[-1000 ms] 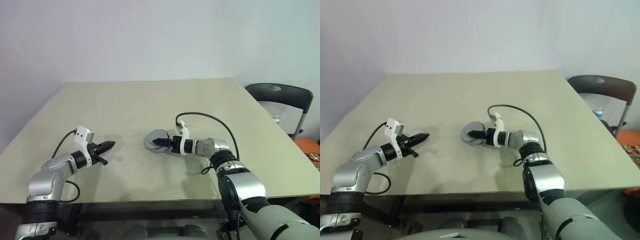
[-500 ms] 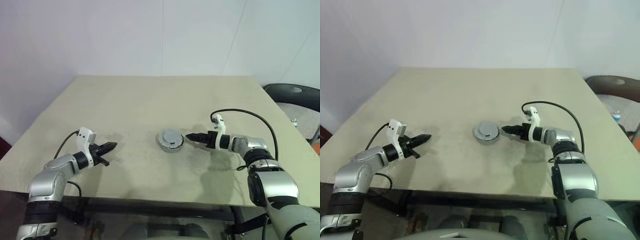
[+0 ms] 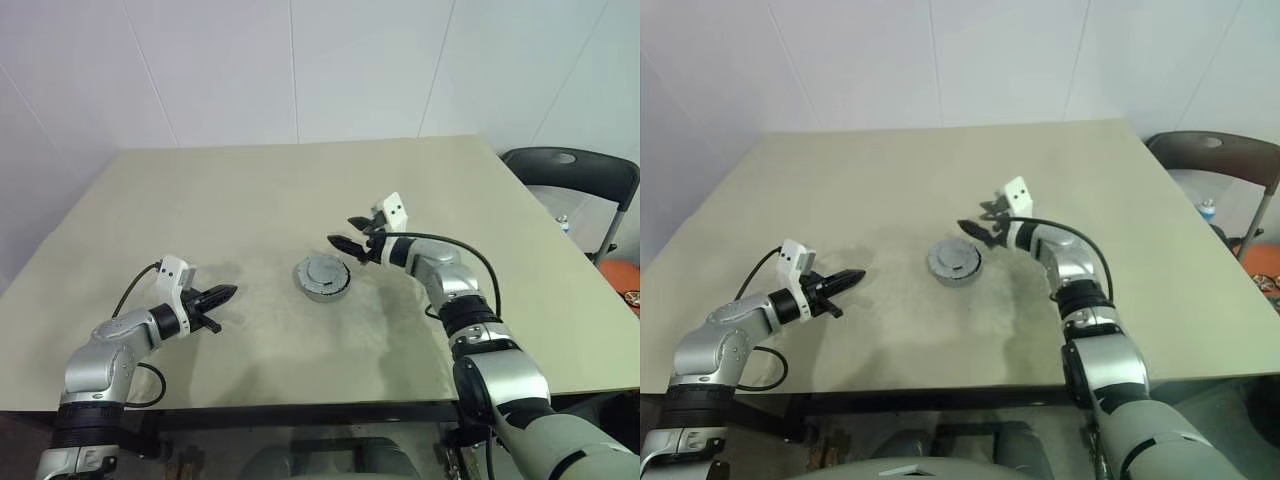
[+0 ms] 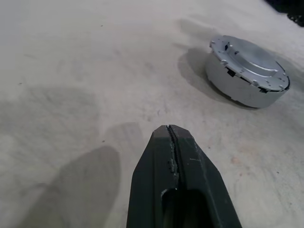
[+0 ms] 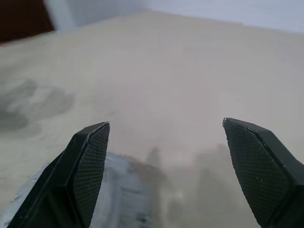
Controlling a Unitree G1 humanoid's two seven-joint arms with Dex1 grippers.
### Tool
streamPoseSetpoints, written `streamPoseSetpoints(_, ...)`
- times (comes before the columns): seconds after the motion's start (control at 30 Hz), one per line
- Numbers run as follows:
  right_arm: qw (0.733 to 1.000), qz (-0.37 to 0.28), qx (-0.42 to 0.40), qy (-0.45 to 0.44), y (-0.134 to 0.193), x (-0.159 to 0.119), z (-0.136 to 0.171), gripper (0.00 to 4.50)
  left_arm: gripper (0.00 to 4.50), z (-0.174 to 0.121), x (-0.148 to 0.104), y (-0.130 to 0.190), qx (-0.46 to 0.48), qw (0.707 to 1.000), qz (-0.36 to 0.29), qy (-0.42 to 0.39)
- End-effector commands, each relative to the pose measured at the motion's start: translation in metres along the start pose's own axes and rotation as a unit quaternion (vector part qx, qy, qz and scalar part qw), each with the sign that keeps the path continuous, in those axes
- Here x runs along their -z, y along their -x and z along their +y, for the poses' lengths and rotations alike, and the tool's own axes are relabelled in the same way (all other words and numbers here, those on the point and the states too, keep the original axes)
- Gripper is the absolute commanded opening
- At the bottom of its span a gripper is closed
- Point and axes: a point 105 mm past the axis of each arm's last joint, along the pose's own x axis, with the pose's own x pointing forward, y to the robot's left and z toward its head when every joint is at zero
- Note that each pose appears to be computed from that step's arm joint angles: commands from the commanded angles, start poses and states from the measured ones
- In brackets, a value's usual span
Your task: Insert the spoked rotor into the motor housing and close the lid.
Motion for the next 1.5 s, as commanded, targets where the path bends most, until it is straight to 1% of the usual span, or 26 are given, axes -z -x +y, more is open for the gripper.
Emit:
streamPoseSetpoints(0.03, 0.995, -0.004, -0.067, 0.079, -0.017, -0.015, 0.025, 3.99, 0.0, -0.002, -0.008, 0.0, 0.003, 1.0, -0.012, -0.015)
streamPoseSetpoints(0.1, 0.99, 0.006, -0.09, 0.108, -0.024, -0.016, 0.032, 3.99, 0.0, -0.002, -0.008, 0.0, 0.003, 1.0, -0.011, -0.016)
streamPoseSetpoints(0.2, 0.989, 0.005, -0.097, 0.11, -0.03, -0.024, 0.032, 3.99, 0.0, -0.003, -0.01, 0.001, 0.001, 1.0, -0.014, -0.018)
streamPoseSetpoints(0.33, 0.989, 0.01, -0.073, 0.124, -0.034, -0.036, 0.019, 3.99, 0.0, -0.001, -0.008, 0.005, -0.01, 1.0, -0.014, -0.019)
streamPoseSetpoints(0.43, 0.991, 0.015, -0.063, 0.119, -0.033, -0.037, 0.012, 3.99, 0.0, 0.0, -0.006, 0.007, -0.014, 1.0, -0.014, -0.016)
streamPoseSetpoints(0.53, 0.989, 0.031, -0.089, 0.113, -0.028, -0.029, 0.015, 3.99, 0.0, -0.001, -0.004, 0.009, -0.016, 1.0, -0.015, -0.014)
streamPoseSetpoints(0.6, 0.986, 0.043, -0.141, 0.078, -0.022, -0.021, 0.023, 3.99, 0.0, -0.001, -0.004, 0.009, -0.017, 1.0, -0.015, -0.013)
streamPoseSetpoints(0.63, 0.984, 0.047, -0.155, 0.07, -0.02, -0.019, 0.025, 3.99, 0.0, -0.001, -0.004, 0.009, -0.017, 1.0, -0.016, -0.013)
streamPoseSetpoints(0.8, 0.979, 0.066, -0.181, 0.072, -0.014, -0.011, 0.029, 3.99, 0.0, -0.001, -0.006, 0.007, -0.014, 1.0, -0.015, -0.016)
streamPoseSetpoints(0.9, 0.977, 0.079, -0.174, 0.099, -0.012, -0.005, 0.027, 3.99, 0.0, -0.001, -0.008, 0.006, -0.013, 1.0, -0.014, -0.019)
streamPoseSetpoints(1.23, 0.981, 0.088, -0.146, 0.093, -0.013, 0.01, 0.026, 3.99, 0.0, -0.002, -0.005, 0.005, -0.012, 1.0, -0.01, -0.019)
streamPoseSetpoints(1.5, 0.981, 0.094, -0.147, 0.085, -0.016, 0.019, 0.033, 3.99, 0.0, -0.002, -0.005, 0.002, -0.013, 1.0, -0.012, -0.018)
